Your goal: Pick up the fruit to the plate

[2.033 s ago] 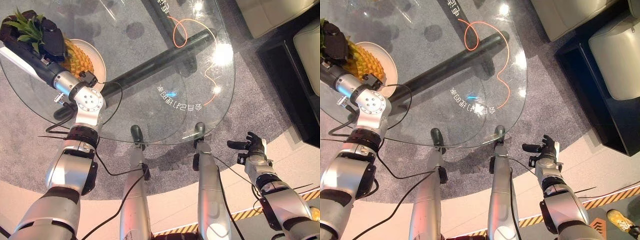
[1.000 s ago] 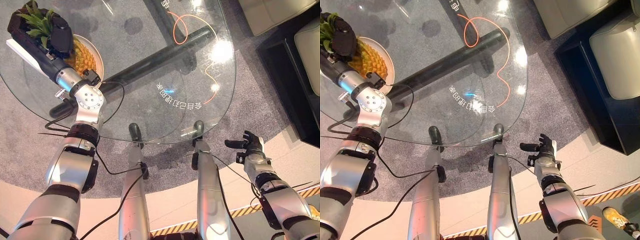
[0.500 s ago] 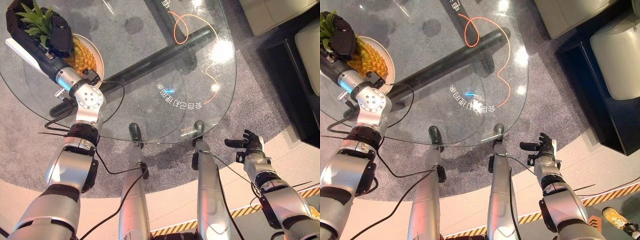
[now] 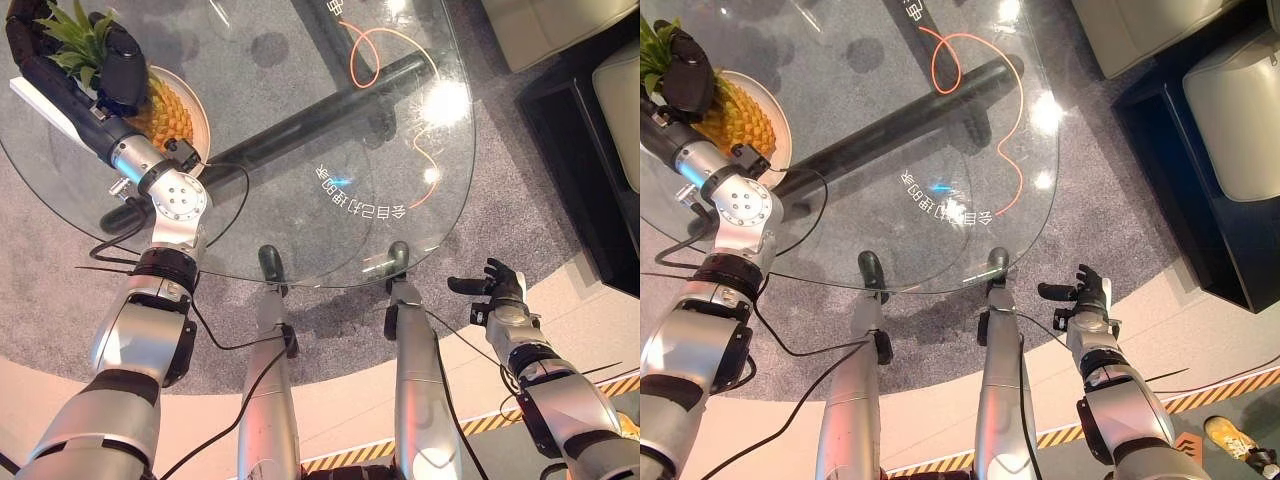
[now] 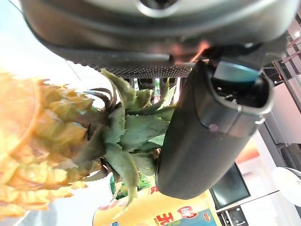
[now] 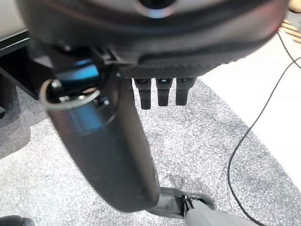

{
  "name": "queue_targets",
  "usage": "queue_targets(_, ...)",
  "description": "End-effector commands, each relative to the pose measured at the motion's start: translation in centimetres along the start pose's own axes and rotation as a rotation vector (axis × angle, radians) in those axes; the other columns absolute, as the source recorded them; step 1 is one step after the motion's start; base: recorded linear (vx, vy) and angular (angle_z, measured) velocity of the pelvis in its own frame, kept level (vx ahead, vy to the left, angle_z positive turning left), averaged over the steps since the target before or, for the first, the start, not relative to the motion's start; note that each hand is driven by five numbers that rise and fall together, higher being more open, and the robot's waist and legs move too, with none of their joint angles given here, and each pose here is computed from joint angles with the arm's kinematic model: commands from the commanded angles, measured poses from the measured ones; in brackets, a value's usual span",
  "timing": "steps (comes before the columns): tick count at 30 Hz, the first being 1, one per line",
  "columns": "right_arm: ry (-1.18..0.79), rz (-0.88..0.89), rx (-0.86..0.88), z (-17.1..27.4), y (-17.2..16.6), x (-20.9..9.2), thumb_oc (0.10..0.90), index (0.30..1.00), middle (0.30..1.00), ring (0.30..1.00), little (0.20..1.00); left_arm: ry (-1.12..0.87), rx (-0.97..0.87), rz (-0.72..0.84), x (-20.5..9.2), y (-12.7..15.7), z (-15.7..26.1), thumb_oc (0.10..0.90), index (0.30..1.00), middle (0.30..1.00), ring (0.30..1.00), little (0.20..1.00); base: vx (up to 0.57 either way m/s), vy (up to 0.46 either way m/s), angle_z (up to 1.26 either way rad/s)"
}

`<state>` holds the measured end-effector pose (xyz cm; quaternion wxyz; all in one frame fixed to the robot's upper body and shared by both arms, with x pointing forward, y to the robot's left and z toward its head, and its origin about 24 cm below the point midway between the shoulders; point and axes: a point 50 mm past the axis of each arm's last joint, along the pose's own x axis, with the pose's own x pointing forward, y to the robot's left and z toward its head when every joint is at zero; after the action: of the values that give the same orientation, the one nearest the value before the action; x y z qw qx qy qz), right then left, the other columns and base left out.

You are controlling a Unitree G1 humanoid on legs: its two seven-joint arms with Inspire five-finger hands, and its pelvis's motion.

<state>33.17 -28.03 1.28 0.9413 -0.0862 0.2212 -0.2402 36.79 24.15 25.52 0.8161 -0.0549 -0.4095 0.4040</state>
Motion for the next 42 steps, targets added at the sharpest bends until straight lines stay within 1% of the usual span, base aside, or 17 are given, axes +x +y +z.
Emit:
queue_targets(1,0.059,-0.098,0.041,-1.7,-1.8,0.0,0.8,0.9,0.9,0.9,0.9,-0.156,-0.151,0.061,2.7,0.6,3.3,0.572,0.705,0.705,0.705,0.672,0.0,0.0,0.0)
queue_targets(3,0.061,-0.101,0.046,-1.7,-1.8,0.0,0.8,0.9,0.9,0.9,0.9,-0.146,-0.158,0.062,2.2,0.8,3.0,0.6,0.728,0.728,0.728,0.7,0.0,0.0,0.0)
queue_targets(4,0.061,-0.102,0.048,-1.7,-1.9,0.0,0.8,0.9,0.9,0.9,0.9,-0.143,-0.157,0.059,1.9,0.9,2.8,0.704,0.818,0.818,0.818,0.804,0.0,0.0,0.0)
queue_targets(5,0.061,-0.103,0.048,-1.8,-1.9,0.0,0.8,0.9,0.9,0.9,0.9,-0.143,-0.154,0.057,1.8,0.9,2.7,0.72,0.832,0.832,0.832,0.82,0.0,0.0,0.0)
queue_targets(11,0.063,-0.104,0.054,-2.0,-1.8,-0.1,0.8,0.9,0.9,0.9,0.9,-0.139,-0.147,0.048,1.2,1.3,2.3,0.726,0.836,0.836,0.836,0.826,0.0,0.0,0.0)
queue_targets(12,0.063,-0.104,0.054,-2.0,-1.8,-0.1,0.8,0.9,0.9,0.9,0.9,-0.138,-0.148,0.047,1.2,1.3,2.3,0.737,0.846,0.846,0.846,0.837,0.0,0.0,0.0)
queue_targets(13,0.064,-0.104,0.054,-2.0,-1.8,-0.1,0.8,0.9,0.9,0.9,0.9,-0.138,-0.147,0.043,1.1,1.4,2.3,0.8,0.9,0.9,0.9,0.9,0.0,0.0,0.0)
queue_targets(17,0.067,-0.11,0.06,-2.1,-1.9,-0.1,0.8,0.9,0.9,0.9,0.9,-0.139,-0.153,0.022,0.7,1.5,2.1,0.8,0.9,0.9,0.9,0.9,0.0,0.0,0.0)
queue_targets(27,0.075,-0.118,0.074,-2.6,-1.7,-0.3,0.8,0.9,0.9,0.9,0.9,-0.116,-0.187,-0.023,-1.6,2.0,1.3,0.8,0.9,0.9,0.9,0.9,0.0,-0.006,0.01)
queue_targets(33,0.081,-0.133,0.083,-2.9,-2.0,-0.3,0.8,0.9,0.9,0.9,0.9,-0.132,-0.23,-0.05,-2.4,2.3,1.5,0.8,0.9,0.9,0.9,0.9,0.0,0.0,0.0)
queue_targets(42,0.083,-0.141,0.101,-2.9,-2.0,-0.4,0.8,0.9,0.9,0.9,0.9,-0.176,-0.318,-0.093,-3.1,1.6,2.8,0.8,0.9,0.9,0.9,0.9,-0.01,-0.012,0.05)
